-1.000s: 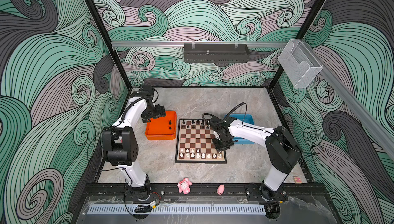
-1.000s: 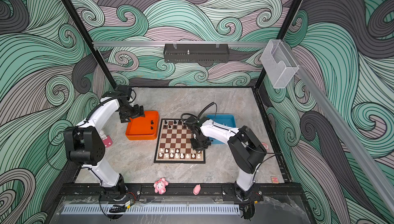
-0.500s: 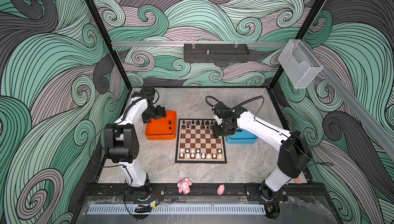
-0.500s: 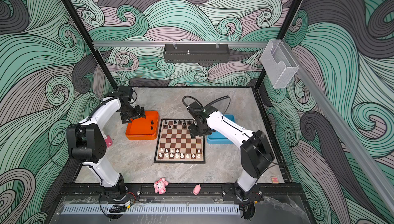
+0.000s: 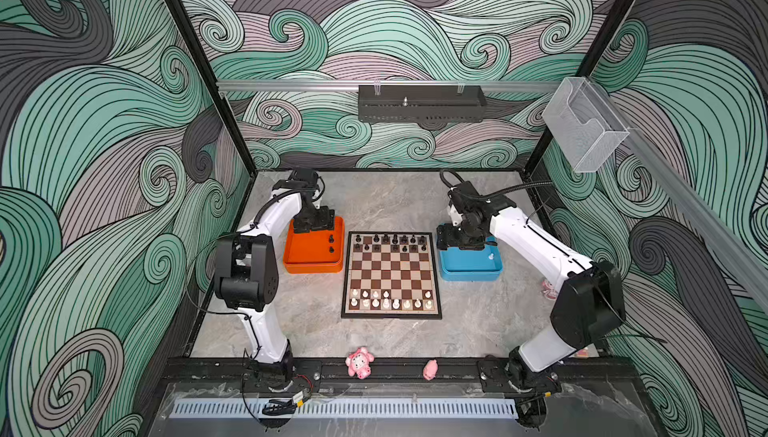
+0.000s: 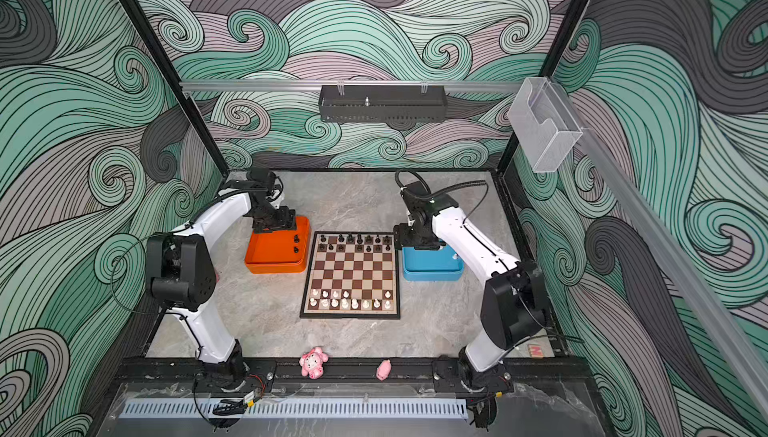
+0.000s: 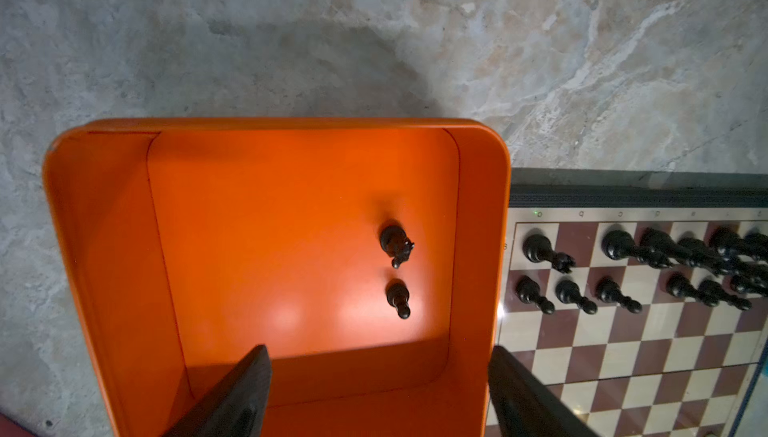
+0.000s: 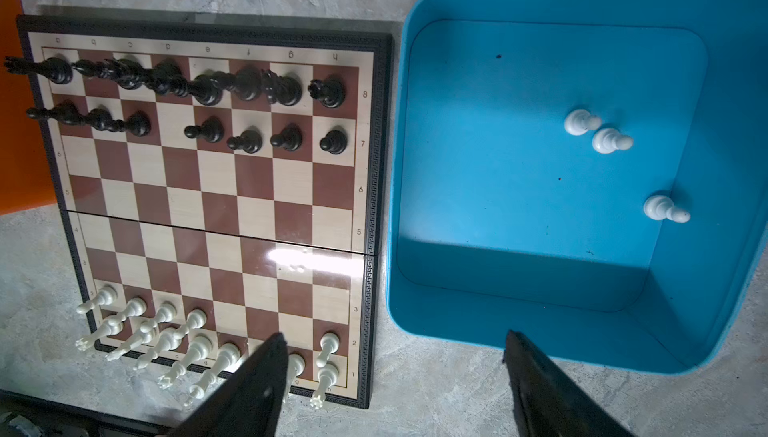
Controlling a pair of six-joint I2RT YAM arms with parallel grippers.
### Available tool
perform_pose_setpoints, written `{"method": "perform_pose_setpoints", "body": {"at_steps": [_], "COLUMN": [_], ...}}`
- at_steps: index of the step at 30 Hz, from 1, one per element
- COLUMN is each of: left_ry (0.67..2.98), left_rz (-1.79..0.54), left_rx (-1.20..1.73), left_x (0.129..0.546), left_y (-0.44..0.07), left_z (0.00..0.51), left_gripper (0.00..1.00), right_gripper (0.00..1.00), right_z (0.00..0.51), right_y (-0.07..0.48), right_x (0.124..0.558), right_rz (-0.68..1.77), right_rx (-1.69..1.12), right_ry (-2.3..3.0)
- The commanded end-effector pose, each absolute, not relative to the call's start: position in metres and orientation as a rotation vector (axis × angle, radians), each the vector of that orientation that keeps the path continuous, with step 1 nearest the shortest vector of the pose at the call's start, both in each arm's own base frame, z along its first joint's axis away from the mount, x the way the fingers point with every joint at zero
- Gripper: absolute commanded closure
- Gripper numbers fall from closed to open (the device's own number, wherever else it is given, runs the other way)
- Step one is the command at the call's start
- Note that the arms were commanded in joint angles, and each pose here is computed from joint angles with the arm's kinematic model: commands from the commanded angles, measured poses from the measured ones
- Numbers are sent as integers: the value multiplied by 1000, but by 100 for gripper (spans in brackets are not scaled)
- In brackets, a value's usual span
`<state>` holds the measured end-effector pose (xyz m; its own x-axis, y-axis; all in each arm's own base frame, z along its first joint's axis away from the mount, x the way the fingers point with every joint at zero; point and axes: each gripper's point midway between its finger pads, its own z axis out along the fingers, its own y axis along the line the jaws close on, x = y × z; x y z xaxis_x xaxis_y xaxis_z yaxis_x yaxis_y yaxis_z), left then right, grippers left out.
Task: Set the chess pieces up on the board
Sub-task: 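Raise the right gripper over the blue bin while the left descends into the orange bin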
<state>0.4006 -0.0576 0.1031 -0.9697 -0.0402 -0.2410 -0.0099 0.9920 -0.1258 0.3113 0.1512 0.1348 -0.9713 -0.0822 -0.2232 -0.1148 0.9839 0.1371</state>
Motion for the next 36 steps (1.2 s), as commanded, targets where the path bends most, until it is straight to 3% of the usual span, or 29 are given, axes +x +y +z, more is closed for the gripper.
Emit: {"method": "perform_pose_setpoints", "body": {"at_steps": [1,15,25,36], "left_ry": [2878,2895,2925,2943], "left_rz": [-118,-158,-156,-137], "left_rx": [64,180,236,246], "left_x": [411,417,410,408], "left_y": [-53,-66,-80,-81], "left_z": [91,62,44,36], "left_gripper": [18,36,42,63], "right_gripper": [17,16,16,17], "right_z": [137,127,130,127], "right_y": [146,135,128,126], "right_x": [305,309,315,314], "right_rz": [235,247,242,262], "right_rx": [-153,-99,-78,-56], "right_ry": [2914,2937,2925,2927]}}
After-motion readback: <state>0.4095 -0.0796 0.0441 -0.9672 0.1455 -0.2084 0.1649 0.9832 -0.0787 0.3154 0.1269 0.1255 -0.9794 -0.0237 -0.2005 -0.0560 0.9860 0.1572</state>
